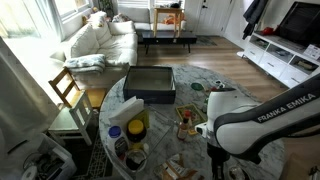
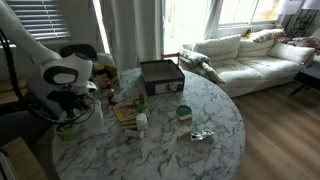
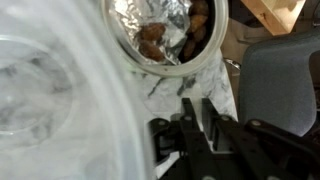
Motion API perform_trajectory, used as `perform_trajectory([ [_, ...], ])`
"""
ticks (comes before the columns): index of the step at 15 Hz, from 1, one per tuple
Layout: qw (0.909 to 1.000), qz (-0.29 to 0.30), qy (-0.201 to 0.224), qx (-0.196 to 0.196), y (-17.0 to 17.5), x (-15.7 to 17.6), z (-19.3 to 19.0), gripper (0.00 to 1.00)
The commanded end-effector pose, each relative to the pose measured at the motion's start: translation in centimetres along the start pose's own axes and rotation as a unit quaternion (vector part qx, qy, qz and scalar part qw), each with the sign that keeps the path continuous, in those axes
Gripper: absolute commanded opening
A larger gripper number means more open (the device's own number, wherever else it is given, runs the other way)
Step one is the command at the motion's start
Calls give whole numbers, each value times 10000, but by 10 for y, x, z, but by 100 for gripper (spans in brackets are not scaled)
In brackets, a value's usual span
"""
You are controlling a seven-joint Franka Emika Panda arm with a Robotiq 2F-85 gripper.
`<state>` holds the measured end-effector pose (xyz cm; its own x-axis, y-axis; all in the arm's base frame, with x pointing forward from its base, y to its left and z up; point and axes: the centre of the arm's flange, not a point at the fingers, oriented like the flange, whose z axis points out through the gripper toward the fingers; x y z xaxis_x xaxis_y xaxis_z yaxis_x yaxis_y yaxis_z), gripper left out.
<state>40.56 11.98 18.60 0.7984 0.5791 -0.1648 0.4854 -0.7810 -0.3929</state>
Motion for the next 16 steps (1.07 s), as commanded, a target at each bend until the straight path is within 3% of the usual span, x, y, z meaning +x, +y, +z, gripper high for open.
perform_trajectory([
  [1, 9996, -184, -114, 188, -6, -1, -19, 4],
  [9, 9942, -308, -751, 711, -26, -12, -75, 4],
  [16, 9912, -408, -885, 893, -46, -25, -152, 4],
])
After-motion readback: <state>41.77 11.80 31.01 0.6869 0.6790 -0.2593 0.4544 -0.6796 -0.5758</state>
